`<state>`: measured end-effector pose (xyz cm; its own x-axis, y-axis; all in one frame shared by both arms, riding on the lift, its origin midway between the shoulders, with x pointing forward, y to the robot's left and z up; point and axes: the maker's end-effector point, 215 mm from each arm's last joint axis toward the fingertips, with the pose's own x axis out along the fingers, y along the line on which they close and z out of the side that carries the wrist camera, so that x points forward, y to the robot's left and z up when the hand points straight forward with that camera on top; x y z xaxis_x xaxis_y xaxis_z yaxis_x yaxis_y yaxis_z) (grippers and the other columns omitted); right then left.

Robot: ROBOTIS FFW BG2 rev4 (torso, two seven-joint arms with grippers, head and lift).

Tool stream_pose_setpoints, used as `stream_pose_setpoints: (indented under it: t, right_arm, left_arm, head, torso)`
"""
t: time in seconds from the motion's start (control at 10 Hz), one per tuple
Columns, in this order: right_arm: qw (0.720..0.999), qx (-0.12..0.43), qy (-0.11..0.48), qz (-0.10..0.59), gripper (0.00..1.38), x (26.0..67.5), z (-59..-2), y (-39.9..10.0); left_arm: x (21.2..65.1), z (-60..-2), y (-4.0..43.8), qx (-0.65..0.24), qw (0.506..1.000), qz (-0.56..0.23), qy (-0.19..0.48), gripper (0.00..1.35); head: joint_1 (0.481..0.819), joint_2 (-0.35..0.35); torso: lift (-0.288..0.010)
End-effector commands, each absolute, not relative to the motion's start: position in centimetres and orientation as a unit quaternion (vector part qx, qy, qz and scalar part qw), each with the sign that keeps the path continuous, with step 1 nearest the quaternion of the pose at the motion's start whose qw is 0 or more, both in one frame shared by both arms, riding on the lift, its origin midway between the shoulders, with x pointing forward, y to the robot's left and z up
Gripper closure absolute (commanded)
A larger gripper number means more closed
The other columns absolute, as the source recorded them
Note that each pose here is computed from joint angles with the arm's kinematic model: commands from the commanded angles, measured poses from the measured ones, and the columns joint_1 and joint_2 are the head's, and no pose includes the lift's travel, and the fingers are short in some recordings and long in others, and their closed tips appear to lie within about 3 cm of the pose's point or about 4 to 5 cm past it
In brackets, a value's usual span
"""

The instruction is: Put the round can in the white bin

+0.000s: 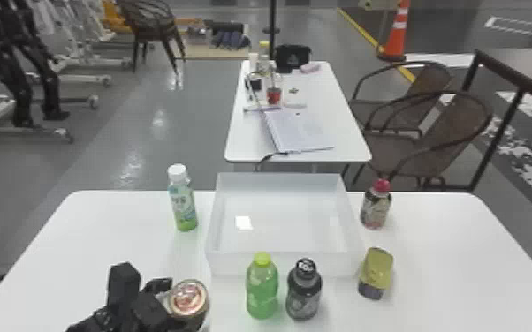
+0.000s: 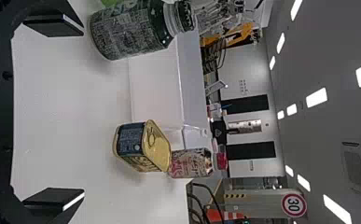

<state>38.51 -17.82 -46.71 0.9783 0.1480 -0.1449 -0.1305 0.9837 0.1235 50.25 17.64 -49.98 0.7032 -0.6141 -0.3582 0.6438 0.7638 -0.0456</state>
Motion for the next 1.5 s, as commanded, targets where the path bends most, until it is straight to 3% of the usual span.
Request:
stream_pose_setpoints:
  t: [0.0, 0.1, 0.2, 0.3, 0.5, 0.9, 1.4]
  right_arm:
    - [0.993, 0.057, 0.076, 0.07, 0.08, 38.6, -46.7, -17.8]
    - [0.993, 0.057, 0.076, 0.07, 0.08, 38.6, -46.7, -17.8]
    - [0.993, 0.057, 0.076, 0.07, 0.08, 38.6, -46.7, -17.8]
    - [0.993, 0.061, 0.077, 0.068, 0.08, 38.5, -46.8, -17.9]
    - [0.993, 0.064, 0.078, 0.066, 0.08, 38.4, -46.9, -18.0]
    - [0.993, 0.064, 0.079, 0.067, 0.09, 38.4, -47.0, -17.9]
    - [0.992, 0.065, 0.08, 0.066, 0.08, 38.4, -47.1, -17.9]
  left_arm:
    - [50.3, -50.4, 17.5, 0.047, 0.92, -0.342, 0.184, 0.15]
    - [50.4, -50.5, 17.6, 0.049, 0.92, -0.341, 0.186, 0.32]
    - [50.4, -50.6, 17.7, 0.051, 0.921, -0.34, 0.186, 0.71]
    - [50.5, -50.4, 17.7, 0.056, 0.921, -0.339, 0.183, 0.82]
    - [50.8, -49.9, 17.9, 0.062, 0.922, -0.337, 0.181, 0.82]
    - [53.4, -42.6, 18.7, 0.097, 0.935, -0.308, 0.146, 0.83]
    - [57.1, -35.6, 13.3, 0.109, 0.919, -0.366, 0.104, 0.83]
  head:
    - [0.549, 0.0]
    - [0.549, 0.0]
    - [0.549, 0.0]
    - [0.549, 0.0]
    - [0.549, 0.0]
    - [0.549, 0.0]
    - [0.549, 0.0]
  torso:
    - [-0.1]
    - [-0.1]
    - [-0.1]
    - [-0.1]
    - [-0.1]
    - [-0.1]
    - [-0.1]
